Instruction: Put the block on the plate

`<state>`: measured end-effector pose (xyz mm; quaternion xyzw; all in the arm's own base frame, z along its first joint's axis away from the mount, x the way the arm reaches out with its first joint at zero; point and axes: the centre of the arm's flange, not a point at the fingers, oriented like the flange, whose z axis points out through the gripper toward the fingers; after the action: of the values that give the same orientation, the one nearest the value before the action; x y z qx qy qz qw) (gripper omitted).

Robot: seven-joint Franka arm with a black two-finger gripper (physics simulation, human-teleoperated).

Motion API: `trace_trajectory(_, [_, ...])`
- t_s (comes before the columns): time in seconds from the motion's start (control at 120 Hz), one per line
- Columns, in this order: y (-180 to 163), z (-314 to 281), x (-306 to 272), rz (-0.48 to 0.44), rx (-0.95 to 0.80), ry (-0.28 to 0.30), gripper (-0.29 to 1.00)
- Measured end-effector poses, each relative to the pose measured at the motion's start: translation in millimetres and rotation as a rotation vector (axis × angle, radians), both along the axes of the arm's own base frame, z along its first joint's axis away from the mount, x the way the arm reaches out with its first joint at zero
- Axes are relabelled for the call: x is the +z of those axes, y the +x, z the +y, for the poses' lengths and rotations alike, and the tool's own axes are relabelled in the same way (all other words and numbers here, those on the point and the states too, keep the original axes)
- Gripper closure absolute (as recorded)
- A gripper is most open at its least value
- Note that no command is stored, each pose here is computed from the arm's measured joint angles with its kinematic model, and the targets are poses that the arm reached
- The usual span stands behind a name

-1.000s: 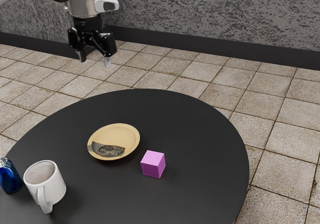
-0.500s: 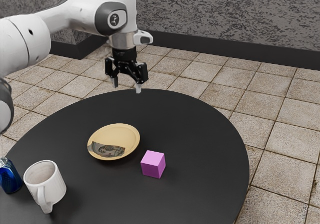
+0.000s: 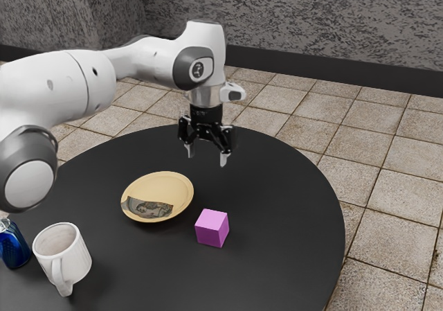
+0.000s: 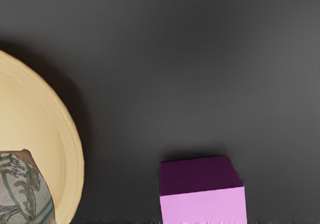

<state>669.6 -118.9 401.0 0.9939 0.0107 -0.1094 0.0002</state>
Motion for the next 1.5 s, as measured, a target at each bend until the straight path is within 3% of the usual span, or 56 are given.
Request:
trace_trajectory(0.283, [-27.7,-10.2,-44.7,0.011,0.002,-0.028,0.0])
trace_trajectory(0.567, [-70.2,-36.6,-22.8,-0.071,-0.036,-0.062,0.0])
trace_trajectory(0.992, [-55.8,-31.8,-85.8,-0.079,-0.013,-0.025,0.0])
trace_trajectory(1.275, [-70.7,-26.1,-66.7,-0.104,0.001,-0.031,0.0])
trace_trajectory(1.5, [-71.9,-27.7,-84.7,-0.088,0.005,-0.025,0.0])
